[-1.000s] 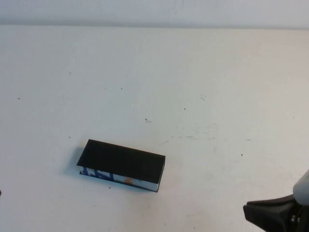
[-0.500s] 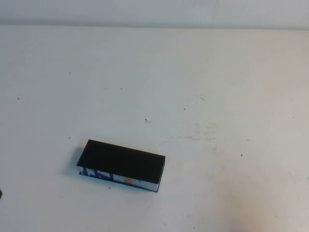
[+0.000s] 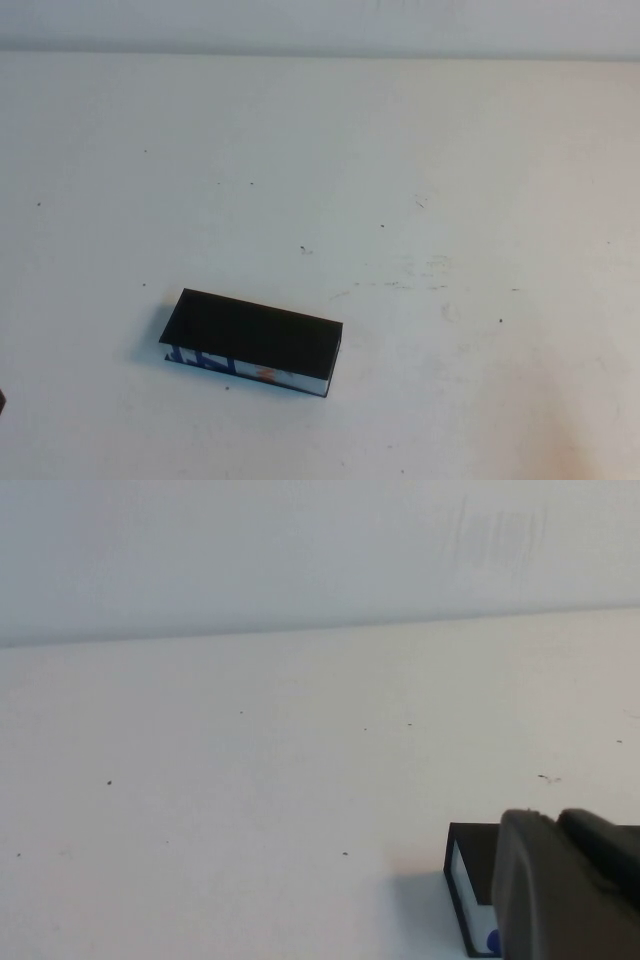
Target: Return glasses to glasses case
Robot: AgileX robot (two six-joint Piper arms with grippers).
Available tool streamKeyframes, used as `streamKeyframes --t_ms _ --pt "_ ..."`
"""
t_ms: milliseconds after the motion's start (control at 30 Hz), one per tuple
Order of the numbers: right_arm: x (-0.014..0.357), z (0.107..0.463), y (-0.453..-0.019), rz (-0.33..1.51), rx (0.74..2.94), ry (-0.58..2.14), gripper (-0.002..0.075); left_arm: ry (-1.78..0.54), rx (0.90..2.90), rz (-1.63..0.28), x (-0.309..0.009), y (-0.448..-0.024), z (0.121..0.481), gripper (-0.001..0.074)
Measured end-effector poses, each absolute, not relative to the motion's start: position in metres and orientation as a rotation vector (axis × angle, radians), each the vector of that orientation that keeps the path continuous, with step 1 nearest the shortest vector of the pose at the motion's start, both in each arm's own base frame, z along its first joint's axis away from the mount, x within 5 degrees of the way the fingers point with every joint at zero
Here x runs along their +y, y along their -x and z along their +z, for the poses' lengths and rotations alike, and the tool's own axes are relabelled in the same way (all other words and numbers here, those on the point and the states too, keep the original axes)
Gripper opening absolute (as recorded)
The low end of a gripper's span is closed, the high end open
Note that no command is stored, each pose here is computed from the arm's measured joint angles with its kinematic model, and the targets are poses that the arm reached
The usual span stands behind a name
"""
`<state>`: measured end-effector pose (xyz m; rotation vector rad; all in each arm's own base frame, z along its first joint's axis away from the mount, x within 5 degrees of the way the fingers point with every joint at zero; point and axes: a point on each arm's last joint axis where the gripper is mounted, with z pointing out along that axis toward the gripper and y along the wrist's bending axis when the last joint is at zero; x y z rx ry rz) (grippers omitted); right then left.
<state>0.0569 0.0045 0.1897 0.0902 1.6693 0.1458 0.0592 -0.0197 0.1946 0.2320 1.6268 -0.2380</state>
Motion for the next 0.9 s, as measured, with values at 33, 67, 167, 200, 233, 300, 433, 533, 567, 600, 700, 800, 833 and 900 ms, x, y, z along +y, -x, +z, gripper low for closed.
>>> streamKeyframes --t_ms 33,67,167,200,233,300,433,533,567,600,700,800,833,900 --pt "0.005 0.187 -0.056 0.143 1.698 -0.078 -0.0011 -0.233 1.628 -0.239 -0.020 -0.059 0.194 -0.0004" --pt "0.006 0.184 -0.056 0.145 1.731 -0.065 -0.0011 -0.233 1.628 -0.239 -0.020 -0.059 0.194 -0.0004" --pt "0.008 0.176 -0.054 0.153 1.824 -0.035 -0.0011 -0.233 1.628 -0.239 -0.020 -0.059 0.194 -0.0004" --pt "0.009 0.174 -0.054 0.154 1.836 -0.032 -0.0011 -0.233 1.629 -0.239 -0.020 -0.059 0.194 -0.0004" --pt "0.009 0.174 -0.053 0.153 1.841 -0.029 -0.0011 -0.234 1.630 -0.240 -0.020 -0.059 0.194 -0.0004" --pt "0.009 0.174 -0.053 0.154 1.844 -0.029 -0.0011 -0.233 1.630 -0.242 -0.020 -0.059 0.194 -0.0004" --pt "0.009 0.174 -0.053 0.154 1.845 -0.028 -0.0011 -0.230 1.631 -0.245 -0.020 -0.059 0.194 -0.0004" --pt "0.009 0.174 -0.053 0.154 1.845 -0.028 -0.0011 -0.231 1.632 -0.246 -0.020 -0.059 0.194 -0.0004" --pt "0.009 0.174 -0.053 0.154 1.845 -0.028 -0.0011 -0.231 1.632 -0.246 -0.020 -0.059 0.194 -0.0004" --pt "0.009 0.174 -0.053 0.154 1.845 -0.028 -0.0011 -0.231 1.632 -0.246 -0.020 -0.059 0.194 -0.0004" --pt "0.009 0.174 -0.053 0.155 1.845 -0.028 -0.0011 -0.231 1.634 -0.249 -0.020 -0.059 0.194 -0.0004" --pt "0.009 0.174 -0.053 0.155 1.845 -0.028 -0.0011 -0.231 1.634 -0.249 -0.020 -0.059 0.194 -0.0004" --pt "0.009 0.174 -0.053 0.155 1.845 -0.028 -0.0011 -0.231 1.634 -0.249 -0.020 -0.059 0.194 -0.0004" --pt "0.009 0.174 -0.053 0.155 1.845 -0.028 -0.0011 -0.231 1.634 -0.249 -0.020 -0.059 0.194 -0.0004"
